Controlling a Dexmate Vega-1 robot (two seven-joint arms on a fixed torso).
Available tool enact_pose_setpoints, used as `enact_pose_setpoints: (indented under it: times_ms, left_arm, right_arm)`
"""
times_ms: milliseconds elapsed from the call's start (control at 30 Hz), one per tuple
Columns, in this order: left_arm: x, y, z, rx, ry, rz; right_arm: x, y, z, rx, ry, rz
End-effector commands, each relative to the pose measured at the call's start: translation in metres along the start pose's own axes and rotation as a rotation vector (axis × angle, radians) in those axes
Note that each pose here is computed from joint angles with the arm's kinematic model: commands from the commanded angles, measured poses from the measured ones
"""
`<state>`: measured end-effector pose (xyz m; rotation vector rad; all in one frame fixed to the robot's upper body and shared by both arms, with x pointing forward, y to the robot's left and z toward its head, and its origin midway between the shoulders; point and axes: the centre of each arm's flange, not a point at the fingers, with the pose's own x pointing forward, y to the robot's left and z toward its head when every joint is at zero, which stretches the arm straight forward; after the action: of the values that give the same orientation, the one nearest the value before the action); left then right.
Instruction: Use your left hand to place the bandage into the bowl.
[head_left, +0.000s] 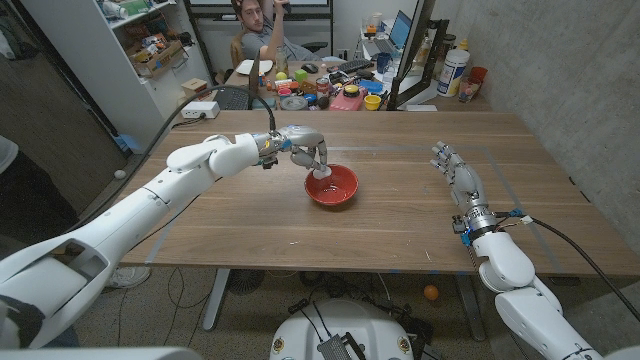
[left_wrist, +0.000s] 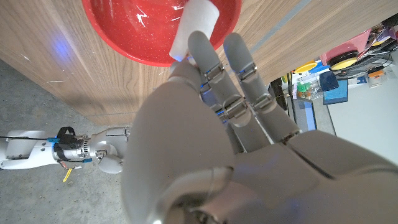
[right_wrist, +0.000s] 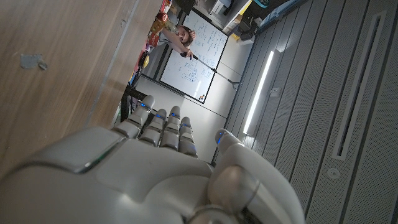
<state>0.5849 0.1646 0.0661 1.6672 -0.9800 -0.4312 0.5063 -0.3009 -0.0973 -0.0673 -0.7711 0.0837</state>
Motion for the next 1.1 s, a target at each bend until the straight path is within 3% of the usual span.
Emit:
enact_pose_setpoints:
  times_ms: [33,733,1100]
  left_arm:
    - [0.0135,-0.0167,0.0046,-0.001,-0.025,-0.022]
    - [0.0131,-0.0132,0.0067,0.063,0.017,-0.145]
    - [0.0084,-0.0083,0.0018,0.021,0.036,-0.188]
  right_arm:
    - [-0.0014,-0.0046,-0.0014,-0.002,0.003,-0.01]
    - [0.0013,-0.0021,-0.0022,0.002,-0.002,-0.007]
    - [-0.0001,0.0009,-0.0032,0.007,-0.004,-0.004]
